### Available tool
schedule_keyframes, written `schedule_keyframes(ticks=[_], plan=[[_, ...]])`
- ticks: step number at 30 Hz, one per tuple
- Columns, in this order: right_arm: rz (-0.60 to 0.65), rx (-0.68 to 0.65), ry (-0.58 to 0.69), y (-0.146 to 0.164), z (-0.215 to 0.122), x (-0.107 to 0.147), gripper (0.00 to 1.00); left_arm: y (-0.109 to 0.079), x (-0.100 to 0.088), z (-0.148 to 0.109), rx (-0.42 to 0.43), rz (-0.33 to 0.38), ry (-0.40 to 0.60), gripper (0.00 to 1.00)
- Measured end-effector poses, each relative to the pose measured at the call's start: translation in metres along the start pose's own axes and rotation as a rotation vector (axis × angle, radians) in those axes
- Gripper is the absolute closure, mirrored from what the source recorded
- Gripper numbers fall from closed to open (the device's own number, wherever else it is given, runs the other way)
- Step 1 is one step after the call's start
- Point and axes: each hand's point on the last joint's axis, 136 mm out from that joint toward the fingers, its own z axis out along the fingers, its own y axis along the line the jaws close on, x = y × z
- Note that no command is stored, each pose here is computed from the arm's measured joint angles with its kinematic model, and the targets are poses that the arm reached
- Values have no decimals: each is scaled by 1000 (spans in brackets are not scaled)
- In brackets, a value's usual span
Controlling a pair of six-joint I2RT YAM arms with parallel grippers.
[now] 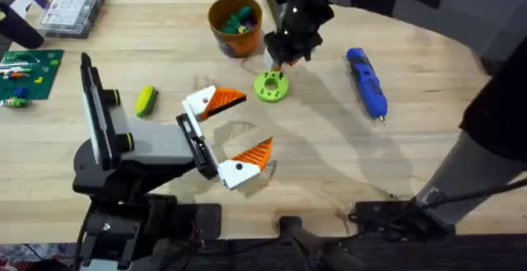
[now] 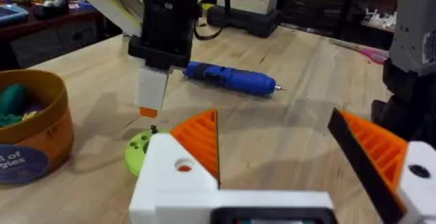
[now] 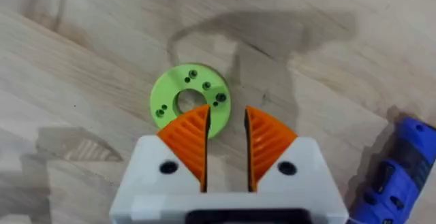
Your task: Pick up the gripper from the table and insert it into the empty holder that is missing its gripper. Then pick up a screw, insert it into the mounting hole, and use the screwdriver to tighten it. Finally, clean up the table by picking up the vegetable and placing it into the bucket.
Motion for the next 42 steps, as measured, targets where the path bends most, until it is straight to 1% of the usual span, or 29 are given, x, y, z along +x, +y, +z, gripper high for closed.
schedule_keyframes(ticks=[7,16,20,22,24,29,37,42], plan=[[22,4,25,-1,-4,8,698,0,0,0,0,0,0,9],[27,-7,-50,-2,-41,7,698,0,0,0,0,0,0,9],[27,-7,-46,-4,-34,21,698,0,0,0,0,0,0,9],[30,-9,-59,-4,-28,24,698,0,0,0,0,0,0,9],[33,-13,-86,-4,-26,20,698,0,0,0,0,0,0,9],[16,-22,-174,-2,-30,1,698,0,0,0,0,0,0,9],[-66,-49,-201,4,-31,-6,698,0,0,0,0,0,0,9],[-86,-57,-189,4,-23,-7,698,0,0,0,0,0,0,9]])
